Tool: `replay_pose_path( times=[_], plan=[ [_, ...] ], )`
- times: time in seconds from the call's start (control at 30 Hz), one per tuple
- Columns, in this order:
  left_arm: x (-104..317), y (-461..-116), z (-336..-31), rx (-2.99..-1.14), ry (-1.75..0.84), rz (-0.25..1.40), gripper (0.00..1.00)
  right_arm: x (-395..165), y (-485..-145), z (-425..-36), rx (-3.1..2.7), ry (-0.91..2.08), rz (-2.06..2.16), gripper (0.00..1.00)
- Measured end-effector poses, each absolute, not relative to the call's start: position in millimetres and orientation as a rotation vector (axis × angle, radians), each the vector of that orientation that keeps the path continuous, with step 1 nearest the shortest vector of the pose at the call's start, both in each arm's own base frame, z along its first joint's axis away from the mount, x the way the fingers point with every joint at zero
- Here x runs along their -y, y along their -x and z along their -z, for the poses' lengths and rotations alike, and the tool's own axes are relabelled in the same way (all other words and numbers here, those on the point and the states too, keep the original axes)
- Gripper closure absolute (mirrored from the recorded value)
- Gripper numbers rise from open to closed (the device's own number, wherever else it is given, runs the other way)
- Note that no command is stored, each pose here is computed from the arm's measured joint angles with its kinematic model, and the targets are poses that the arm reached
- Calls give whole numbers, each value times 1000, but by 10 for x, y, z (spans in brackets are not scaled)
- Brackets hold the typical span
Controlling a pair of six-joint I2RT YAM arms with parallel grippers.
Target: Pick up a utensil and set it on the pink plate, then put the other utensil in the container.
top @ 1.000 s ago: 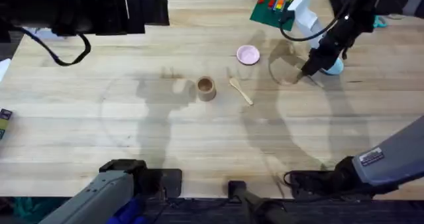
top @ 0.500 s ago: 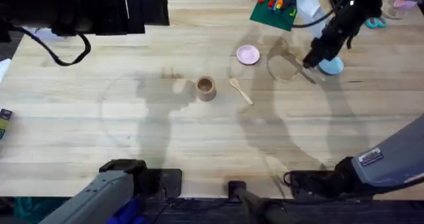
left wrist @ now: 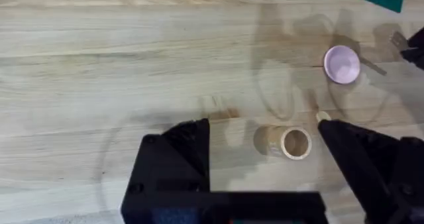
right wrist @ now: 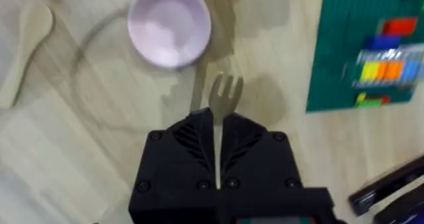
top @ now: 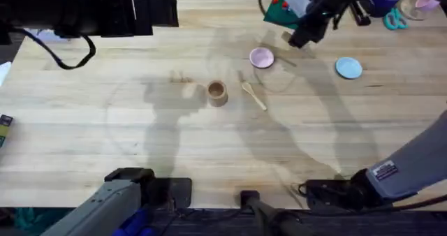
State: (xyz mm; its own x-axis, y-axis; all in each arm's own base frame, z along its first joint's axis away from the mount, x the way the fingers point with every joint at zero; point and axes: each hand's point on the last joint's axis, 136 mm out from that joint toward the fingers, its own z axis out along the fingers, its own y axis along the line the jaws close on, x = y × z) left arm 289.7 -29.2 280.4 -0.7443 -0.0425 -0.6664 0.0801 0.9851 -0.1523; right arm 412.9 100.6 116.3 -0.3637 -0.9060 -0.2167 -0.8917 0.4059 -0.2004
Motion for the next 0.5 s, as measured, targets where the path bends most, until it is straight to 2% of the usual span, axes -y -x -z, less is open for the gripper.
replay_pose_path(
  times=[0.5],
  plan=[
    [292,-2898,-2806,-2400,-26,221,7,-1557,-4342,-1306,-2158,1601,94,970]
  ],
)
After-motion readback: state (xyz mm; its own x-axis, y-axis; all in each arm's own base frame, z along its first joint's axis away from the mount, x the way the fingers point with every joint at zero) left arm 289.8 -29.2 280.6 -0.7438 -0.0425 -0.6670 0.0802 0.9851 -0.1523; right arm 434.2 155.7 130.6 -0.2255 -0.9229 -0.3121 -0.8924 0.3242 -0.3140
